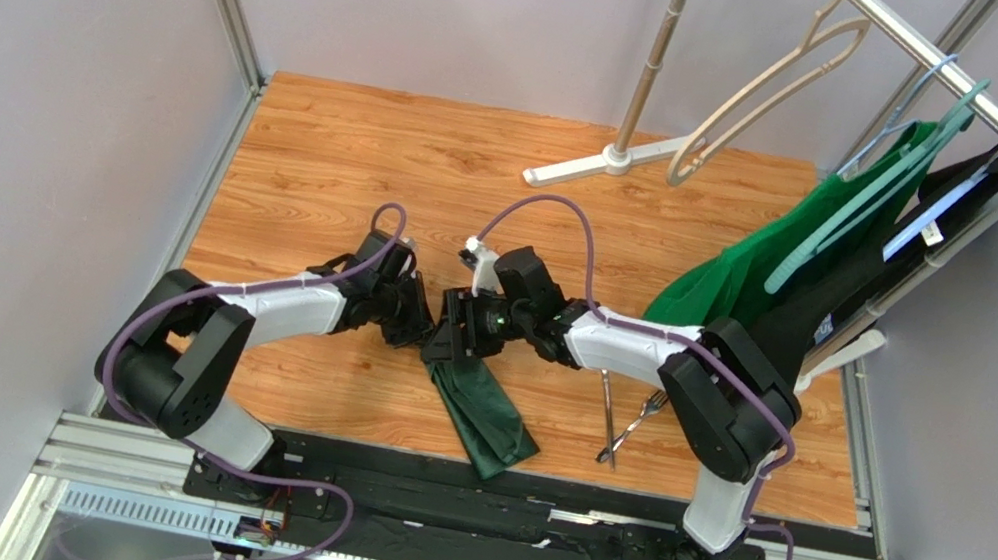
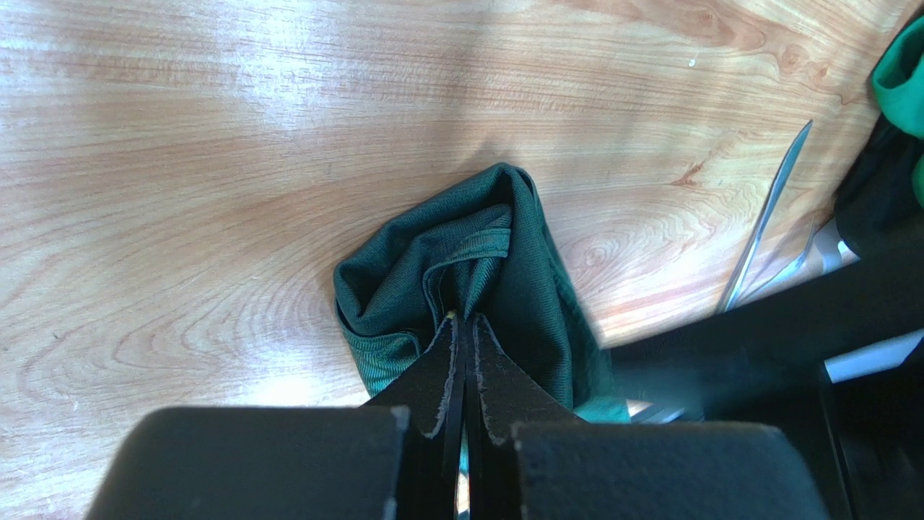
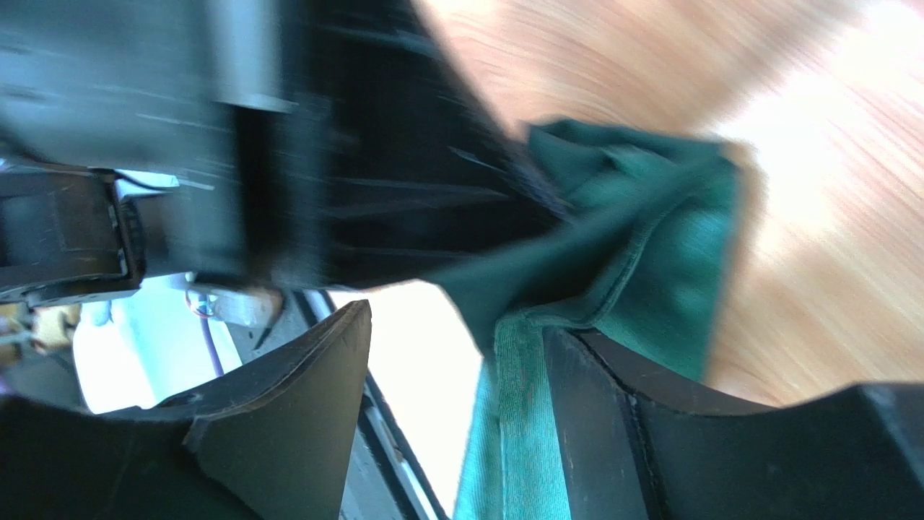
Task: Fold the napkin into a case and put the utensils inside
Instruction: Grasp the top corner of the smaller rectangle folded napkin from the folded napkin.
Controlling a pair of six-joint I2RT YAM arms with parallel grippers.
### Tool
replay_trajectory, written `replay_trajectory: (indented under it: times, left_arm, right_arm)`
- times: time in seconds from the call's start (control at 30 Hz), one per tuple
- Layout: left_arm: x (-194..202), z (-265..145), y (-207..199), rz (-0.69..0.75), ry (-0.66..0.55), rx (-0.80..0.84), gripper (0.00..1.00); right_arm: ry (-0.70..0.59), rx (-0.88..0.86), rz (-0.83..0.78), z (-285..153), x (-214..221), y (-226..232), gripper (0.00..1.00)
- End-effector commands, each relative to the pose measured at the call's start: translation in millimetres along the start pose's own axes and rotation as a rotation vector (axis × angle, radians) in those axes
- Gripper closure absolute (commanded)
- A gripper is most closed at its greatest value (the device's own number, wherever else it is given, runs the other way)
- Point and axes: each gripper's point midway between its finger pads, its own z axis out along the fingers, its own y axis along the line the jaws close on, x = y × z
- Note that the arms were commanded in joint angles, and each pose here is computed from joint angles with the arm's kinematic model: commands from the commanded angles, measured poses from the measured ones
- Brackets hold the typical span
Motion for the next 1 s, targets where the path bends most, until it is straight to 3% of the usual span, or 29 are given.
replay_trajectory:
  times: [0.0, 0.23, 0.5, 0.57, 0.7, 0.8, 0.83, 0.97]
  left_arm:
    - [-1, -6, -6, 0.023, -0.007, 0.025, 1.0]
    - [-1, -7, -6, 0.03, -0.009, 0.018, 1.0]
    - [0, -10, -4, 0.034, -0.013, 0.013, 1.0]
    - [0, -10, -3, 0.036, -0.014, 0.012, 1.0]
    - [0, -9, -3, 0.035, -0.014, 0.01, 1.0]
    - [0, -9, -3, 0.035, -0.012, 0.01, 1.0]
    - [1, -8, -2, 0.033, -0.011, 0.009, 1.0]
    - [1, -9, -3, 0.032, -0.01, 0.014, 1.0]
  right_arm:
    - [-0.036, 0.025, -0.062, -1, -15, 4, 0.37]
    - [-0.099, -0.047, 0.014, -13, -20, 4, 0.43]
    - [-0.13, -0.09, 0.036, -24, -20, 1, 0.59]
    - [-0.126, -0.124, 0.028, -27, -19, 9, 0.59]
    - [-0.131, -0.157, 0.022, -35, -17, 17, 0.48]
    - [-0.152, -0.148, 0.048, -41, -21, 14, 0.47]
    - [-0.158, -0.151, 0.055, -42, -23, 13, 0.49]
    - [-0.153, -0.139, 0.078, -34, -22, 2, 0.77]
